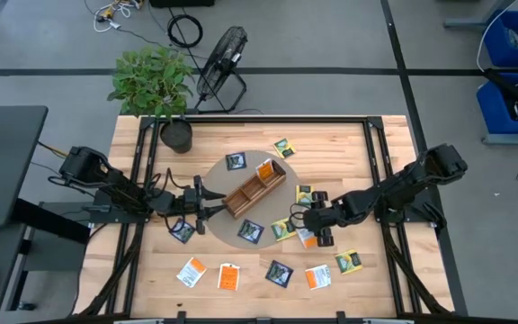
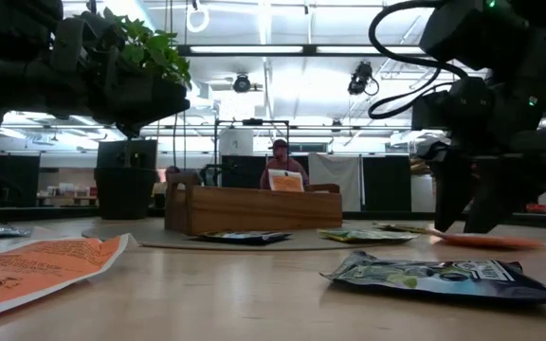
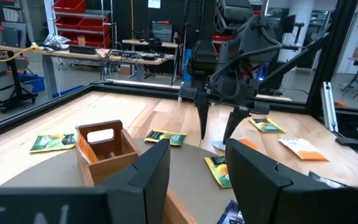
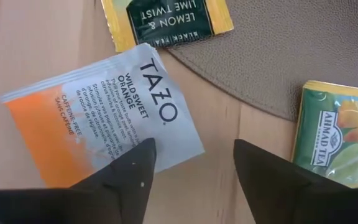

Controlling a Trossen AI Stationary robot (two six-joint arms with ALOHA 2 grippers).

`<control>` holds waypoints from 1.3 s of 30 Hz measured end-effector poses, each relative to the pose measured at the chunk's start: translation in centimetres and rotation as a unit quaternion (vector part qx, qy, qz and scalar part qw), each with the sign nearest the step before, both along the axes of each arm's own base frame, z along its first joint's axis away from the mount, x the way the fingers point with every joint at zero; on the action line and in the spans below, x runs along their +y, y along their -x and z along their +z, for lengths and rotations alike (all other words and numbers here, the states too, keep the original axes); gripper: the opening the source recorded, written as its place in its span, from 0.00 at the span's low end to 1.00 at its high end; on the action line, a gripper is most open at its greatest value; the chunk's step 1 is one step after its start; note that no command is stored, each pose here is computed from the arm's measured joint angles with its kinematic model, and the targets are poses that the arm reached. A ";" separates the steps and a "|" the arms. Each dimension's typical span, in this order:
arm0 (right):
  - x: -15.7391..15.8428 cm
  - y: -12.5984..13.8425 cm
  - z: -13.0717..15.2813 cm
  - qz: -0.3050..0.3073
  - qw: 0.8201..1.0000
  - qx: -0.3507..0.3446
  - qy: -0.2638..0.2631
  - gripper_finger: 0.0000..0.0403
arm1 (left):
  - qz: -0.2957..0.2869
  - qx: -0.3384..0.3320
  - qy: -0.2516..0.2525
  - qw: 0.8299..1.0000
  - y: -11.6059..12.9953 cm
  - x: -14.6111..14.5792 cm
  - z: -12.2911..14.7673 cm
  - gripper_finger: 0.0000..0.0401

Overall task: Pick & Place Tea
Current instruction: Put the orange tea bag into the right section of the wooden organizer

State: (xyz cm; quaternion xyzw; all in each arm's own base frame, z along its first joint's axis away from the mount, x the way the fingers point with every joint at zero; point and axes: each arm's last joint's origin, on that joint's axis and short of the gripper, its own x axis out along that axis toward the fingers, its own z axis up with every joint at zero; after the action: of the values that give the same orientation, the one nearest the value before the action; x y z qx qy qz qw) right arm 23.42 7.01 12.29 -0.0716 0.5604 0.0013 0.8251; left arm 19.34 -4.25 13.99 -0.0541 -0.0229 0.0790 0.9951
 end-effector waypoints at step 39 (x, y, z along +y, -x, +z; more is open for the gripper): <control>0.0 -2.3 4.7 -0.040 0.959 -0.155 0.232 0.00 | 0.000 0.003 0.002 1.000 0.0 0.0 -0.1 0.41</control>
State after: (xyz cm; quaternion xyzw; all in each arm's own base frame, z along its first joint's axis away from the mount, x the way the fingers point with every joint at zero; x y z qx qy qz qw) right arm 25.69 7.00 16.95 -0.2382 0.4127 -0.1727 0.8620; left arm 19.36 -4.24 13.92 -0.0562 -0.0193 0.0797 0.9950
